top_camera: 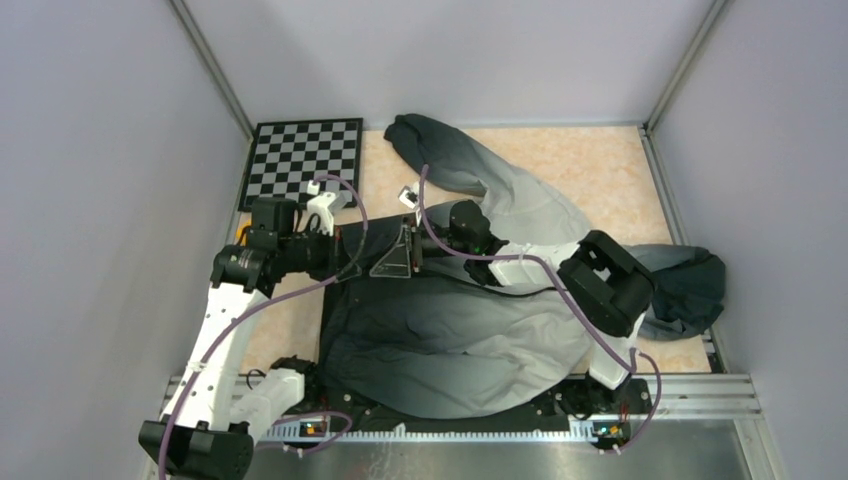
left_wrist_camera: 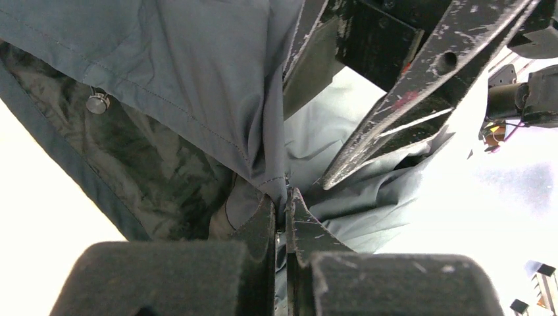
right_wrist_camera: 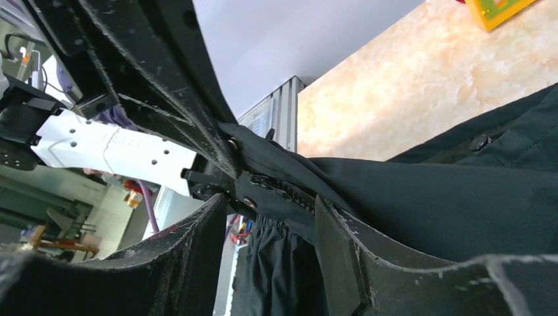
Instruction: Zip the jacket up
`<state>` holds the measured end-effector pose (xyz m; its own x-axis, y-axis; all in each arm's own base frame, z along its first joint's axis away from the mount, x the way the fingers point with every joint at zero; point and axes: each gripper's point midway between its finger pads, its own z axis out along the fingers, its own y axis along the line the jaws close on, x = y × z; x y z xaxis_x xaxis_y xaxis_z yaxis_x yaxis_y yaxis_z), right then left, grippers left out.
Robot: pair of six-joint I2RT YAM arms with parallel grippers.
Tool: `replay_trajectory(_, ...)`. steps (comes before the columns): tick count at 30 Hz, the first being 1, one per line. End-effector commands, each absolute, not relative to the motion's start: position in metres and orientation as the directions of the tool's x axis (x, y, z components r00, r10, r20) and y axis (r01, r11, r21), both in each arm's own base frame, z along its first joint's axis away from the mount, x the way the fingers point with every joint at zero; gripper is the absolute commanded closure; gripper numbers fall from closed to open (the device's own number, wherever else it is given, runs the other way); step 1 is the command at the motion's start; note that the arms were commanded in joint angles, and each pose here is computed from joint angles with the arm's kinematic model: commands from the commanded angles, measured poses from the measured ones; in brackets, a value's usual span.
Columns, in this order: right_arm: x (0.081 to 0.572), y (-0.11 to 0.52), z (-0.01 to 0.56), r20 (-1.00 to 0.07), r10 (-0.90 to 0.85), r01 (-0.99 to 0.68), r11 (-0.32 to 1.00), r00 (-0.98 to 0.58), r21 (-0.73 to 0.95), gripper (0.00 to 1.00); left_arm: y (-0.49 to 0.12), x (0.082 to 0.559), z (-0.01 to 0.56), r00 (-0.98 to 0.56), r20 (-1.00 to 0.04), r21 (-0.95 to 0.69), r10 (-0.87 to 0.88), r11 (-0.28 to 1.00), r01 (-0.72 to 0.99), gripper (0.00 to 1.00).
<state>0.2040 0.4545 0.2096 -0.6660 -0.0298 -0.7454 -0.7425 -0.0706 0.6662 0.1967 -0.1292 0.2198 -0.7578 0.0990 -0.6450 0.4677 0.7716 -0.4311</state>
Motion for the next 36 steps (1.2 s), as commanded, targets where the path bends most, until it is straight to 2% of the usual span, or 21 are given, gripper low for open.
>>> replay_trajectory(1,0.209,0.459,0.225,-0.749,0.039,-0.747,-0.124,-0.661,0.653,0.48,-0.136,0.193,0.233,-0.722,-0.683,-0.432,0.108,0.737,0.519,1.00)
replay_trajectory(6,0.209,0.463,0.224,-0.744,0.031,-0.740,-0.144,-0.667,0.657,0.49,-0.137,0.193,0.232,-0.723,-0.682,-0.434,0.110,0.735,0.521,1.00)
replay_trajectory(10,0.203,0.463,0.227,-0.738,0.020,-0.728,-0.187,-0.674,0.660,0.57,-0.136,0.195,0.231,-0.725,-0.680,-0.433,0.110,0.737,0.518,1.00)
replay_trajectory(17,0.197,0.462,0.227,-0.742,0.011,-0.724,-0.225,-0.671,0.652,0.59,-0.136,0.196,0.229,-0.732,-0.672,-0.433,0.110,0.744,0.509,1.00)
replay_trajectory(22,0.195,0.463,0.232,-0.738,0.013,-0.715,-0.262,-0.675,0.649,0.68,-0.136,0.197,0.230,-0.734,-0.670,-0.434,0.110,0.744,0.508,1.00)
replay_trajectory(31,0.194,0.467,0.227,-0.733,0.001,-0.708,-0.262,-0.680,0.656,0.78,-0.136,0.198,0.231,-0.734,-0.671,-0.435,0.110,0.743,0.509,1.00)
replay_trajectory(36,0.195,0.470,0.225,-0.729,0.009,-0.708,-0.248,-0.684,0.661,0.78,-0.137,0.197,0.232,-0.733,-0.672,-0.437,0.110,0.739,0.512,1.00)
